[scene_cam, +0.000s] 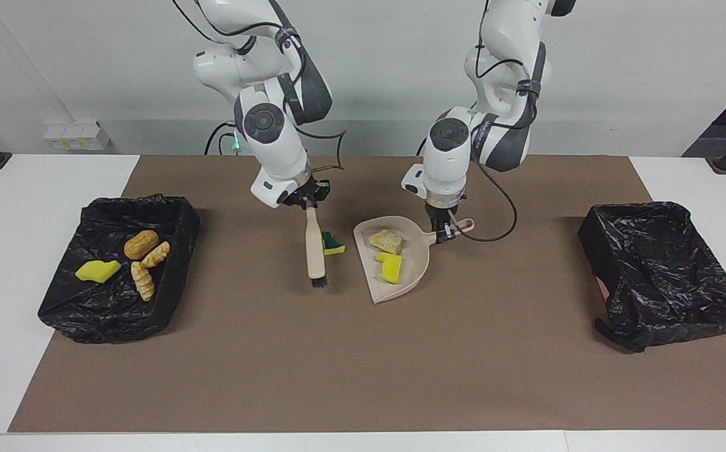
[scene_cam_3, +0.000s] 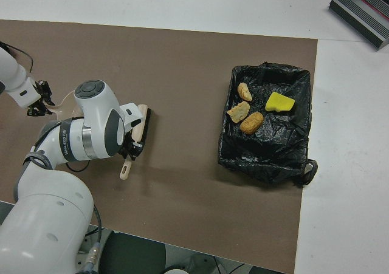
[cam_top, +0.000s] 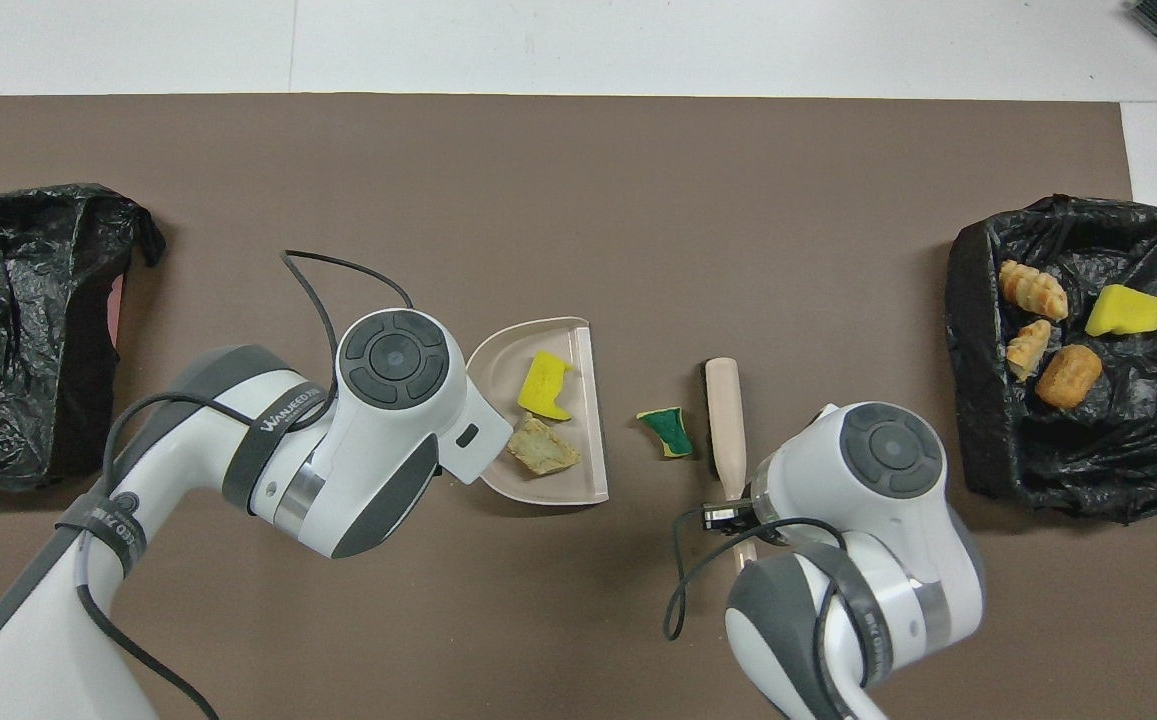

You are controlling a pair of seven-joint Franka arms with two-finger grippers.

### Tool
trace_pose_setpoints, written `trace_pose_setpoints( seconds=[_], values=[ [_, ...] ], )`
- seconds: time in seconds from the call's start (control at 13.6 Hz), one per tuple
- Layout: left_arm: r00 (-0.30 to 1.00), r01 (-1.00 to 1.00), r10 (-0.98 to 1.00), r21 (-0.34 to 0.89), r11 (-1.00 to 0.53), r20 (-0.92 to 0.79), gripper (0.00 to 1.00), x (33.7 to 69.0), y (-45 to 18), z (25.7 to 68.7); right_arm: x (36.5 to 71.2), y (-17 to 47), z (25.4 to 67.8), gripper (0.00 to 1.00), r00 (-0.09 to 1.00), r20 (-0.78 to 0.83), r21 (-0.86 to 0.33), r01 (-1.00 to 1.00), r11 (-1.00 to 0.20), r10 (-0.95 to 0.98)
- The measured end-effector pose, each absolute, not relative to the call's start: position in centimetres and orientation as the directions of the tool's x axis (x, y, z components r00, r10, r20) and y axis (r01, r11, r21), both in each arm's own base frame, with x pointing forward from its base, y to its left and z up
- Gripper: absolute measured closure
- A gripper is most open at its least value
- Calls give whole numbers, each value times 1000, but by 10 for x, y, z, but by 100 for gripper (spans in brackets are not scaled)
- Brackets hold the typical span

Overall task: Sweep and dump trash in bin
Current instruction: 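Brush the sponges and bread into the dustpan with the right gripper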

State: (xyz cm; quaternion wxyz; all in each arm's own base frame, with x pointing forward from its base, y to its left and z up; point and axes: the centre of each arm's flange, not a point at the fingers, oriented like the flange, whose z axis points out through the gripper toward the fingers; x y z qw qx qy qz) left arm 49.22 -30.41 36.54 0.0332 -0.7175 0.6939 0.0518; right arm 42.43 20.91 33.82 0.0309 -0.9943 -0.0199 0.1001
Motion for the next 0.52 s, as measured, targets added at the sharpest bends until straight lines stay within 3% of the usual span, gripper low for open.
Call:
trace_pose_setpoints(
  seconds=[0.22,0.52],
  values=[
    [49,-998,-991,28,-53,-122,68,490,-304,364,419,248,335,74,981,-188,-126,20,-992,43],
    [97,-994,-987,33,-102,-129,68,482,-301,361,428,290,350,74,966,-255,-325,-127,-937,-43]
  ],
)
